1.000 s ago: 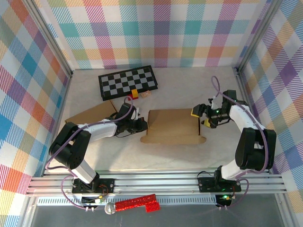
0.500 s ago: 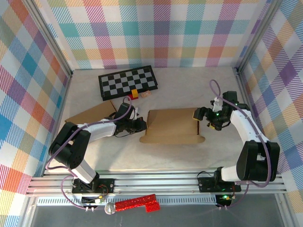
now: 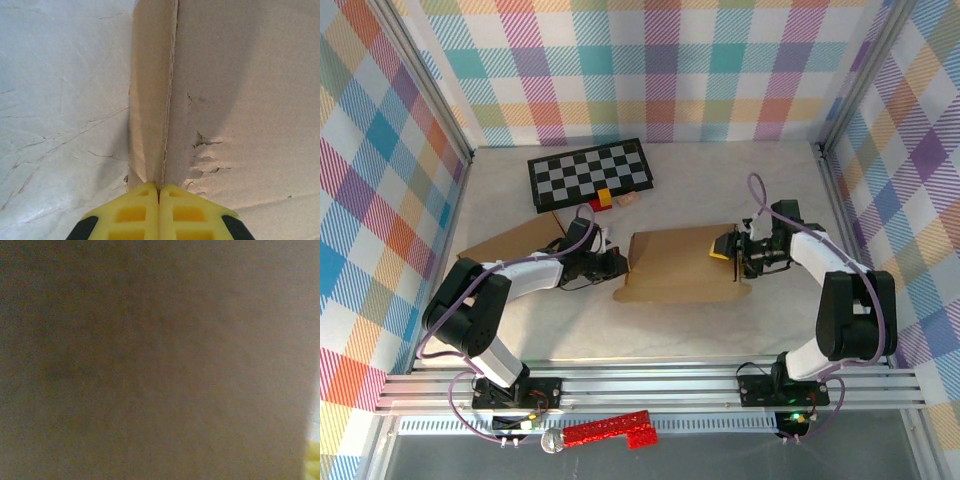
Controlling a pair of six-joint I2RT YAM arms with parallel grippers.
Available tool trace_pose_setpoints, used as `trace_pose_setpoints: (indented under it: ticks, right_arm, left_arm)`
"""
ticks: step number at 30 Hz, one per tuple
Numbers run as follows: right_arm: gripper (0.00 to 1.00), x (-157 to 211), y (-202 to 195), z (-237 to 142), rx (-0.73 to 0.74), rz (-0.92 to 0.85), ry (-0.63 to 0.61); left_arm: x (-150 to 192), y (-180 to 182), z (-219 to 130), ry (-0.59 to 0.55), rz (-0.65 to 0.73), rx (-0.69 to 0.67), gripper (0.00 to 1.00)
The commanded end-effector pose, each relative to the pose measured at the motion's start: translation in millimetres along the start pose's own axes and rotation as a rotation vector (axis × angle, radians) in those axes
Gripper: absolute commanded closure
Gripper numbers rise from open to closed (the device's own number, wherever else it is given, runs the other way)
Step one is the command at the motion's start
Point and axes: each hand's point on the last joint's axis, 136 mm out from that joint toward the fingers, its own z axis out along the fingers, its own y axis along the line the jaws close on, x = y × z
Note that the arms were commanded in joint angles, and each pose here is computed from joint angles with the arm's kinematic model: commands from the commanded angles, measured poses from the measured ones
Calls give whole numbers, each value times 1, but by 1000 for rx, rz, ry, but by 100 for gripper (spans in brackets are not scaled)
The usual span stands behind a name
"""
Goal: Fold the paper box
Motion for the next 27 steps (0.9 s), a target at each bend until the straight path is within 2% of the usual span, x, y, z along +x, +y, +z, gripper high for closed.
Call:
trace_pose_setpoints:
  ticks: [1,4,7,9,11,14,17,21,26,27]
  right_arm:
    - [31,-2,20,4,-123,43,13]
    - [38,-5,28,0,-135,66,10]
    - [47,-8,39,-3,-165,105,41]
    - [54,-9,44,-6,-182,138,65]
    - [57,-11,51,-9,-216,173,84]
    - [59,-10,56,-14,-228,230,114]
    - [59,-7,61,-16,-238,322,161]
    - [57,0,66,-21,-239,430,217]
    - [56,17,64,-23,-211,555,300]
    - [56,19,62,-24,-201,569,303]
  left_arm:
    - [10,19,-3,35,-52,-79,99]
    - [-4,2,-18,-20,-4,-69,85]
    - [-25,-29,-48,-111,120,-39,69]
    - [-36,-60,-72,-164,266,1,61]
    - [-39,-88,-92,-192,426,29,54]
    - [-32,-122,-116,-185,641,61,50]
    - [-12,-150,-131,-111,865,123,48]
    - [21,-164,-136,45,1149,85,43]
    - [64,-162,-129,300,1378,28,38]
    - [70,-159,-124,339,1419,-10,31]
